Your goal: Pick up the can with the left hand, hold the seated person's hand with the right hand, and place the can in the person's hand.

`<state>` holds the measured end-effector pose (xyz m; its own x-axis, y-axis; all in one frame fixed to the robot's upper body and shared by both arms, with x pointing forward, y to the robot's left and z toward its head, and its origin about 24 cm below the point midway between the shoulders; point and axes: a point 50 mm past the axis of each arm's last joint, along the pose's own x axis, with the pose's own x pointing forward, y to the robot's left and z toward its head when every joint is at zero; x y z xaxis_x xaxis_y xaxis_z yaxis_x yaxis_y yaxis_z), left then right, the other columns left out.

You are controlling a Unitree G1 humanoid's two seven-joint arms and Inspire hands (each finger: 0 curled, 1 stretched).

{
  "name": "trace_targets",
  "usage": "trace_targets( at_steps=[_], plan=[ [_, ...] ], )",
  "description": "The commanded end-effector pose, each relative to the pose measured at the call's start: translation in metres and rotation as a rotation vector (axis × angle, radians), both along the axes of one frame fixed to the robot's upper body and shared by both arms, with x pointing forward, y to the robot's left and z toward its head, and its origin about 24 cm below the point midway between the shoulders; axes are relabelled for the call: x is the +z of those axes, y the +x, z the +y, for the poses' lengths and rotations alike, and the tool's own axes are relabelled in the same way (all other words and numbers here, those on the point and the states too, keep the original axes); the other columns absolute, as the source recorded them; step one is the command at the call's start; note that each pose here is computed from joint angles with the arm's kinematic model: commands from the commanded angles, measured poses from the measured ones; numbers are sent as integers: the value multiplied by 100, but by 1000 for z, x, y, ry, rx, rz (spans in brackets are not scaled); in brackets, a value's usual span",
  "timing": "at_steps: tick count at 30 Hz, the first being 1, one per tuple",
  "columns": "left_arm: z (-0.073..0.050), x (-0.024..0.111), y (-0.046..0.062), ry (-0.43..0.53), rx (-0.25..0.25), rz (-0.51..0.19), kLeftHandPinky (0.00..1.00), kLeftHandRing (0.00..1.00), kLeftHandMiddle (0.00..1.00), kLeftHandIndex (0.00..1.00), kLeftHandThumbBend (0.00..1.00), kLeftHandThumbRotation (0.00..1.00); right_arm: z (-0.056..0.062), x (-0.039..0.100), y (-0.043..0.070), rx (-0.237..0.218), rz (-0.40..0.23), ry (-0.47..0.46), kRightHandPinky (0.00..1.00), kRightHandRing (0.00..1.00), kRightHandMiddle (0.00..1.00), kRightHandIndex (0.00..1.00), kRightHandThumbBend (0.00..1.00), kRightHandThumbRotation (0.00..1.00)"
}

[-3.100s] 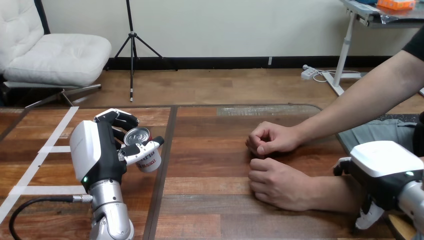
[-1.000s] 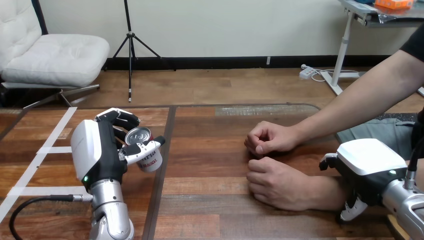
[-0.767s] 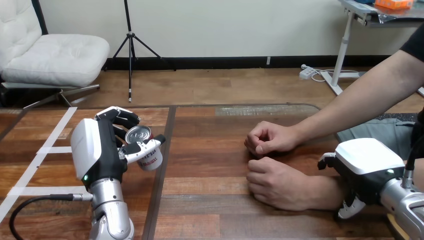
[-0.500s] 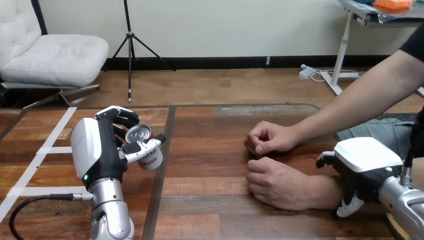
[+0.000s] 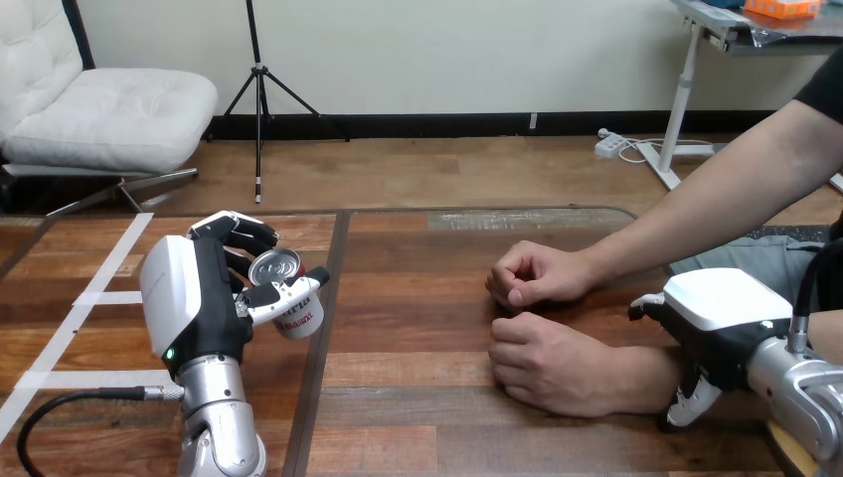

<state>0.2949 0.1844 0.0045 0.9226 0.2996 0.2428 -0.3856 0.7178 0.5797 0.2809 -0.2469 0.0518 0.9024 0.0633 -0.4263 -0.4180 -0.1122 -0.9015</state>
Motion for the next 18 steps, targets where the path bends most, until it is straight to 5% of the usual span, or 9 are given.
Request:
trace_targets(
  at_steps=[1, 18],
  plan=[
    [-1, 29, 14, -10, -16, -129, 33, 38, 44, 45, 74, 0, 2, -18, 2, -41, 66, 38, 83, 88, 89, 86, 85, 11],
    [0, 31, 13, -12, -11, -135, 33, 38, 44, 45, 74, 0, 0, -19, 3, -45, 31, 76, 77, 83, 84, 82, 83, 5]
  ],
)
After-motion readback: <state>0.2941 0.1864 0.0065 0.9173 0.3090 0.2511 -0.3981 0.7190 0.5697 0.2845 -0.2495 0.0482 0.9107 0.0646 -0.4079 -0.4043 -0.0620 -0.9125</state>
